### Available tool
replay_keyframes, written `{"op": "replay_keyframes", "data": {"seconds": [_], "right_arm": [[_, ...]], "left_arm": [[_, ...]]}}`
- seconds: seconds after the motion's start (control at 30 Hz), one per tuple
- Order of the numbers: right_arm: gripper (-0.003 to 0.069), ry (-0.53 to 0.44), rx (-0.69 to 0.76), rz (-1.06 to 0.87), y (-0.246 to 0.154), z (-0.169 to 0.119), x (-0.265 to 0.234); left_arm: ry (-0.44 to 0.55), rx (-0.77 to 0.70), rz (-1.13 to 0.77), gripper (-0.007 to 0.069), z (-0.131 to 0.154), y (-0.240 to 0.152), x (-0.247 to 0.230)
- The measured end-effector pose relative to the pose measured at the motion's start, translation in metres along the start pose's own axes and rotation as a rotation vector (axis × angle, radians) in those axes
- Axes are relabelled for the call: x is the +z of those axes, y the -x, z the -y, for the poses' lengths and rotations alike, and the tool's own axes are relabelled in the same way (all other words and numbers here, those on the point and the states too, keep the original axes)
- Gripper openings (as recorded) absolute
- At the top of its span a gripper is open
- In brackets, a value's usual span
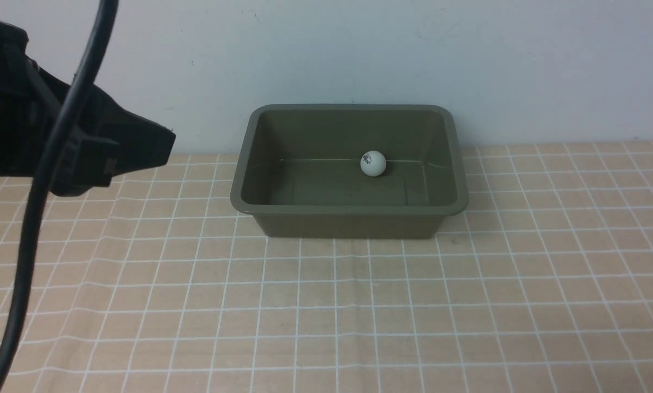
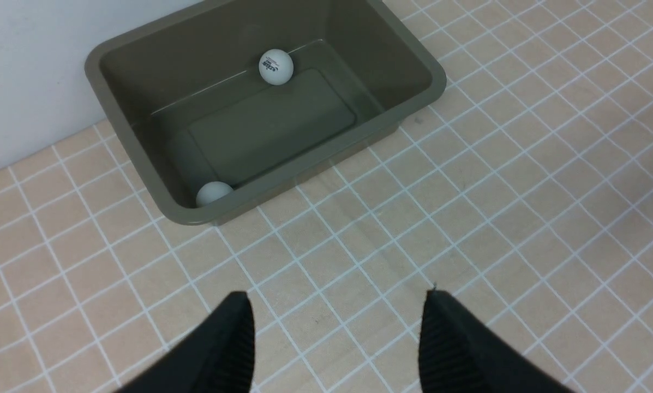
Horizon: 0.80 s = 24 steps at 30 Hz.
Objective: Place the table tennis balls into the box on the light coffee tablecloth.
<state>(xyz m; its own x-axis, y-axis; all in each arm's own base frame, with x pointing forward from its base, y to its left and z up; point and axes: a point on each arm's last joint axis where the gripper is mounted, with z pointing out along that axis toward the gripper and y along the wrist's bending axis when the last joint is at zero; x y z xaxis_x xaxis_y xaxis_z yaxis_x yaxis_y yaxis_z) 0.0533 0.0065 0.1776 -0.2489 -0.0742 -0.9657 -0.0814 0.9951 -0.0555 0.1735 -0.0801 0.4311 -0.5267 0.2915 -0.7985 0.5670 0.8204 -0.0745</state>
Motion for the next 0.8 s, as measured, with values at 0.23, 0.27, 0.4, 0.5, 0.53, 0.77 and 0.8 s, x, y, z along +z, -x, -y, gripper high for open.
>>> {"op": "replay_keyframes", "data": {"seconds": [0.23,0.27,0.4,0.5,0.53,0.77,0.8], "right_arm": [[0.0211,0.000,0.000,0.000,0.000,0.000,0.000],[0.0211,0.000,0.000,0.000,0.000,0.000,0.000],[0.0211,0.000,0.000,0.000,0.000,0.000,0.000],[0.0211,0.000,0.000,0.000,0.000,0.000,0.000],[0.0211,0.000,0.000,0.000,0.000,0.000,0.000],[0.0211,0.000,0.000,0.001,0.000,0.000,0.000],[0.0211,0.000,0.000,0.001,0.000,0.000,0.000]], "left_arm": [[0.000,0.000,0.000,0.0340,0.000,0.000,0.000],[0.000,0.000,0.000,0.0340,0.000,0.000,0.000],[-0.004,-0.003,0.001,0.0340,0.000,0.000,0.000],[0.009,-0.003,0.023,0.0340,0.000,-0.002,-0.003],[0.022,-0.004,0.038,0.0340,-0.001,-0.004,-0.005],[0.283,-0.097,0.196,0.0340,-0.026,-0.052,-0.033],[0.339,-0.122,0.211,0.0340,-0.030,-0.063,-0.037]]}}
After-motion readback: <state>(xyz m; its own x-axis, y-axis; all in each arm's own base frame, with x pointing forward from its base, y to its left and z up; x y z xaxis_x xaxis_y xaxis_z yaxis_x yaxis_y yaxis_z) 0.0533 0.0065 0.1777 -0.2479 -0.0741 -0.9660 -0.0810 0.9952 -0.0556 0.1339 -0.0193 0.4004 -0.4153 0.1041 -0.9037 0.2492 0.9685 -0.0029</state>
